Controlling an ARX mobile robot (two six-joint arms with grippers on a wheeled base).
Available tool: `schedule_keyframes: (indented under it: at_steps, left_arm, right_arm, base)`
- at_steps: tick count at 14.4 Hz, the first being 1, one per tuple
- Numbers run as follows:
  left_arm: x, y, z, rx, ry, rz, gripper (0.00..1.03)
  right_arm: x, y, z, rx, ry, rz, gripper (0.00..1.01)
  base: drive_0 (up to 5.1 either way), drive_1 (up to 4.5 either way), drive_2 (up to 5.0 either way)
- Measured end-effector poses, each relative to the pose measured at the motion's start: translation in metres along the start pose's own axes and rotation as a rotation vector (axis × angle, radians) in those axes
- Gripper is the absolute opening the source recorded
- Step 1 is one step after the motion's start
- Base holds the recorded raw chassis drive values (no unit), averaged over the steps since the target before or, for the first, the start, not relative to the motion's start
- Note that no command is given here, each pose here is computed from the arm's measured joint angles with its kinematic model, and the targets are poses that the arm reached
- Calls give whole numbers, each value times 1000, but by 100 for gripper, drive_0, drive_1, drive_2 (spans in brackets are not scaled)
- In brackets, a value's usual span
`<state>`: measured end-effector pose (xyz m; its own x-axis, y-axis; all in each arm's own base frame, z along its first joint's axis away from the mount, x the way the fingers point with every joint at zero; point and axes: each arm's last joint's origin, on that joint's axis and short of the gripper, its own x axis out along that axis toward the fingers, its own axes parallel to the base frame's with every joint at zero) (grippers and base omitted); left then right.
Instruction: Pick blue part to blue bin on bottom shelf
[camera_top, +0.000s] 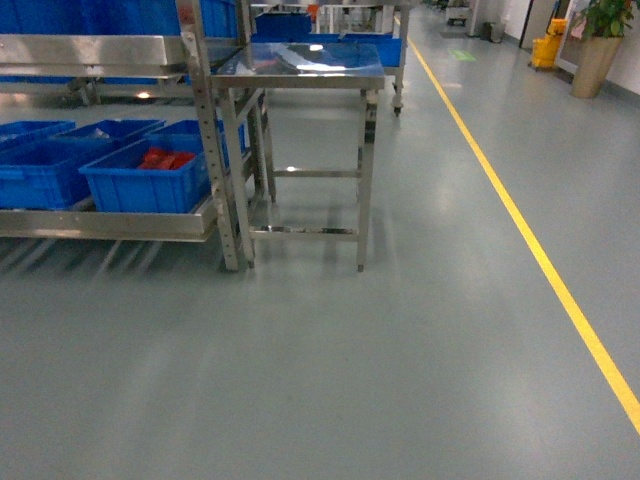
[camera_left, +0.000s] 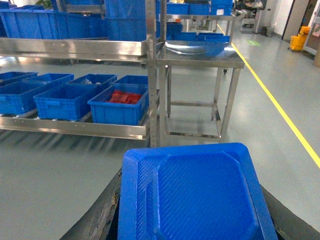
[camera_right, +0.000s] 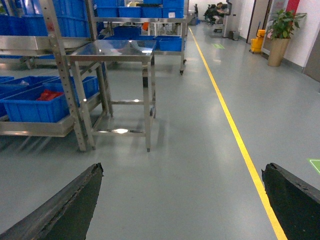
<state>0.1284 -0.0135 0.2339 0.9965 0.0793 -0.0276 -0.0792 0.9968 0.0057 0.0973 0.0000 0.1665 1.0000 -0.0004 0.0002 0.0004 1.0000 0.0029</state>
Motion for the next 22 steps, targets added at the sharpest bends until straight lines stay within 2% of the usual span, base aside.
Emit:
schedule_keyframes:
  at_steps: [22]
  left_arm:
    - [0,0,0,0,-1,0,44]
  right_arm:
    - [0,0,0,0,0,0,98]
  base:
    - [2,405,-401]
